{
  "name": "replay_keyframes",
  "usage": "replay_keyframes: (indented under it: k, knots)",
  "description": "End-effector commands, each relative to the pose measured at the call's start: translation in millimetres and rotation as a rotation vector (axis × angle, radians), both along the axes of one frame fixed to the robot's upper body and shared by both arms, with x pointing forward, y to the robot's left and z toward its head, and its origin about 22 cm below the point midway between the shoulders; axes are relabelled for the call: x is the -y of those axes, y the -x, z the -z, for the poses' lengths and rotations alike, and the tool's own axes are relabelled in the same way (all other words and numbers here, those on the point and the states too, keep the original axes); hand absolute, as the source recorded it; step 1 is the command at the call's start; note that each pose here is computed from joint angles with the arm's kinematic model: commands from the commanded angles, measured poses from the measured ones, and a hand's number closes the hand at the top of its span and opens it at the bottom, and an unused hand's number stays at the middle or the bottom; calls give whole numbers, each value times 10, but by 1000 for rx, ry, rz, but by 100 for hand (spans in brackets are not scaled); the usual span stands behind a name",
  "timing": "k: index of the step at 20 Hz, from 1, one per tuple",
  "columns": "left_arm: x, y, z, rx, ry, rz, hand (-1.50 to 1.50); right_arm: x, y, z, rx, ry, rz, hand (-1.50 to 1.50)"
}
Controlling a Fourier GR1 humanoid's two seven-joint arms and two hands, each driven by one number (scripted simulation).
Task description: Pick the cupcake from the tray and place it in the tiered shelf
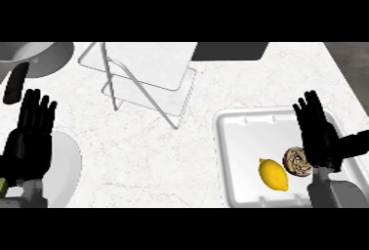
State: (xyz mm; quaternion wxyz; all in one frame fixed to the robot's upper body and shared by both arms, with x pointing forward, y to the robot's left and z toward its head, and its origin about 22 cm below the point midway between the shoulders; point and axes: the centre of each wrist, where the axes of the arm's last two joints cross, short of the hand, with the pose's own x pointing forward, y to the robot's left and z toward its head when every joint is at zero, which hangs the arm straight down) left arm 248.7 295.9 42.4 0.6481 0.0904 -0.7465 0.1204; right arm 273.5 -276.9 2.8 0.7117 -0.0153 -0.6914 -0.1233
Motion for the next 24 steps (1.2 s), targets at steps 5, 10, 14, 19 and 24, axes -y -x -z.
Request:
replay_keyframes:
  k: [5,10,14,19,24]
  knots:
    - [-63,258,521,-401,-26,79,0,1039,-115,-1005,310,371,-251,150]
    - [34,255,715,-567,10,182,0,1955,178,-803,-22,577,-216,150]
    - [-42,68,577,-568,-11,205,0,2337,344,-706,73,544,-366,-150]
    - [206,-124,553,-580,5,207,0,2485,311,-881,90,563,-612,-150]
    - [94,70,644,-598,6,203,0,2537,233,-1369,43,647,-732,-150]
